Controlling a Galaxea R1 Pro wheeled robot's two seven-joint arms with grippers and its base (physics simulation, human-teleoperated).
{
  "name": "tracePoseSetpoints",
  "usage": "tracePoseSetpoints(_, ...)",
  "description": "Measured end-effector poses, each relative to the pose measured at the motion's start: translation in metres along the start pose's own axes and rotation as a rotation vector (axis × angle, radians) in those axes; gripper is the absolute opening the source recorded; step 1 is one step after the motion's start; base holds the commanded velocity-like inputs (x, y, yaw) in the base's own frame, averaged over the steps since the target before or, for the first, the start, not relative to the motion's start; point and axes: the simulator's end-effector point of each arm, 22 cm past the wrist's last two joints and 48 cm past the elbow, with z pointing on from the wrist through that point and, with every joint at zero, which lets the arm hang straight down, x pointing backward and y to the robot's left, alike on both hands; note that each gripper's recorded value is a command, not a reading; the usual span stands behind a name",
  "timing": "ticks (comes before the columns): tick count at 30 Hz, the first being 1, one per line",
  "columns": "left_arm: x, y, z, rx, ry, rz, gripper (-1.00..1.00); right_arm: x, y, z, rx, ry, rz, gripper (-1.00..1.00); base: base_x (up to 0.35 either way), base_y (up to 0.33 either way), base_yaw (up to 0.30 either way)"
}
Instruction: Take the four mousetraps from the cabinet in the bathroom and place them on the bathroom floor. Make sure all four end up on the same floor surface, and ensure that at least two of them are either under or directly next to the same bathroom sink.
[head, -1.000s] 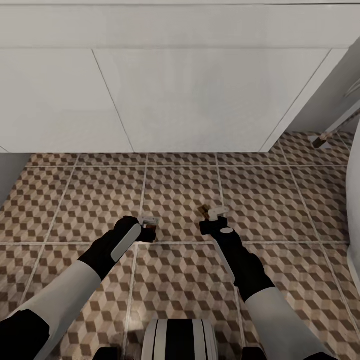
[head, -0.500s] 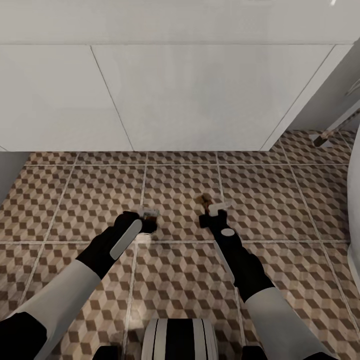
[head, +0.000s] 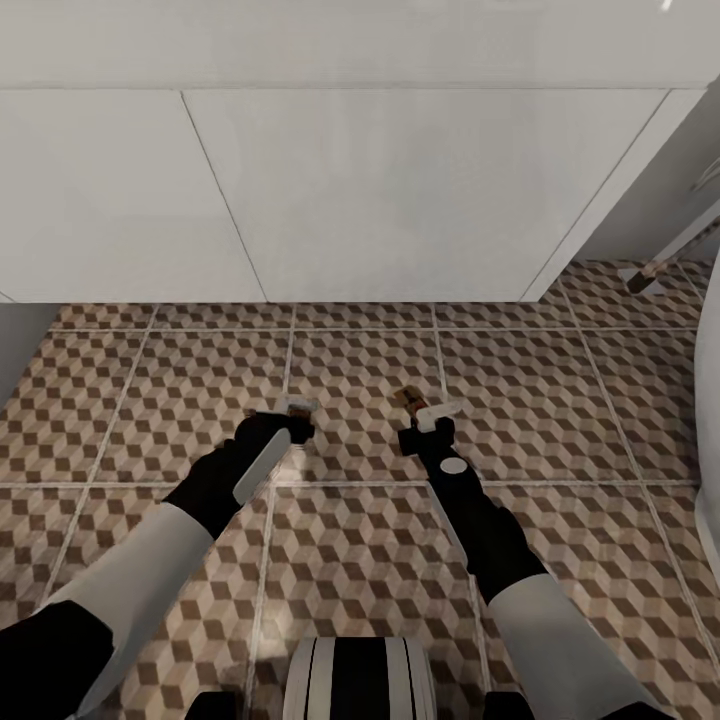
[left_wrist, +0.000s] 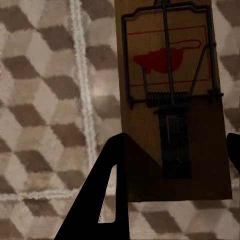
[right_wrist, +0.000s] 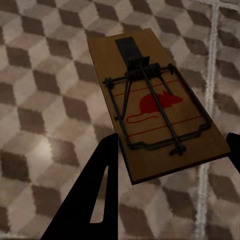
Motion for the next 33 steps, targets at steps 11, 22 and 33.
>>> tracePoseSetpoints(11, -0.022, 0.026, 0.031, 0.027, -0.001, -0.094, -1.00, -0.025, -0.014, 0.029, 0.015, 0.018, -0.038, -1.00, 0.000, 0.000, 0.000)
tracePoseSetpoints(22, -0.035, 0.047, 0.036, -0.006, 0.005, -0.104, -1.00, -0.055, -0.010, 0.065, 0.005, 0.086, -0.080, -1.00, 0.000, 0.000, 0.000)
tracePoseSetpoints(33, -0.108, 0.049, 0.004, 0.088, -0.199, -0.098, -1.00, -0.091, -0.004, 0.064, -0.006, -0.029, -0.069, -1.00, 0.000, 0.000, 0.000)
